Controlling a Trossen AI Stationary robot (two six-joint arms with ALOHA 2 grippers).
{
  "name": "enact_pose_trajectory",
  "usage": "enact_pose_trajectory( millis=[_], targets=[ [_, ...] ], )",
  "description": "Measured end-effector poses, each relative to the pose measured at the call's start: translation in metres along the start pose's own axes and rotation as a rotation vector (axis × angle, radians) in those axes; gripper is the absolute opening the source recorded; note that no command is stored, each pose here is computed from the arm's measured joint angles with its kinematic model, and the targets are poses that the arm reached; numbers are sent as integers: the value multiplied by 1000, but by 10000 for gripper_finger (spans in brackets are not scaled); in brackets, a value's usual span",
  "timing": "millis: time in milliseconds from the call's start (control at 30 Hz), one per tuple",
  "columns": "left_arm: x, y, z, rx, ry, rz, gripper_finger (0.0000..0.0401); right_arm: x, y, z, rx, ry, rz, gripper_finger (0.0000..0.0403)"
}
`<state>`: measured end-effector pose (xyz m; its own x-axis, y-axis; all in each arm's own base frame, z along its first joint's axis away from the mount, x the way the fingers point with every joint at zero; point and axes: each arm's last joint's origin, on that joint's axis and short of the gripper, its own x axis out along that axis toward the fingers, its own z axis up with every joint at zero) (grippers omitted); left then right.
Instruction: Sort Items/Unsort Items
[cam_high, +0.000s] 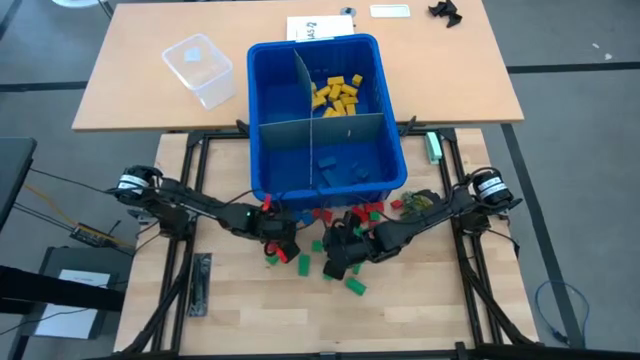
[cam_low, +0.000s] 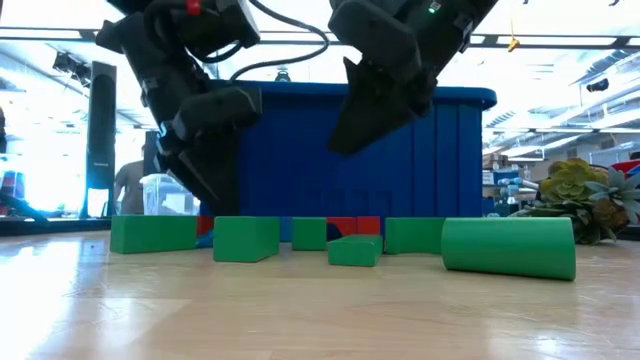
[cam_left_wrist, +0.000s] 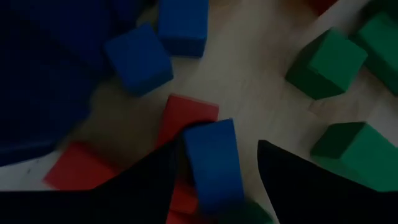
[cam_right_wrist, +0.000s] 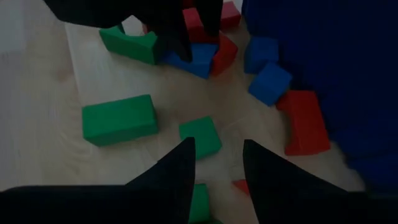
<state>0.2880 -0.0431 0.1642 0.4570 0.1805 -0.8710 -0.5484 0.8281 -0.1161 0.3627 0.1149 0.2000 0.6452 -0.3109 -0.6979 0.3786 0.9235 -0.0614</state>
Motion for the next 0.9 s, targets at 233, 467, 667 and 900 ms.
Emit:
enact_pose_trajectory(
  millis=[233, 467, 667, 900],
  targets=[
    [7, 4, 2, 5, 12, 11, 229, -5, 7, -4, 24, -23, -16, 134],
    [28, 0, 0, 5, 31, -2, 229, -9, 12, -8, 34, -23, -12, 134],
    [30, 4, 4, -24, 42, -21, 229, -12, 16, -10, 37, -23, -3, 134],
    [30, 5, 6, -34, 52, -40, 167, -13, 17, -12, 29, -17, -3, 133]
  ],
)
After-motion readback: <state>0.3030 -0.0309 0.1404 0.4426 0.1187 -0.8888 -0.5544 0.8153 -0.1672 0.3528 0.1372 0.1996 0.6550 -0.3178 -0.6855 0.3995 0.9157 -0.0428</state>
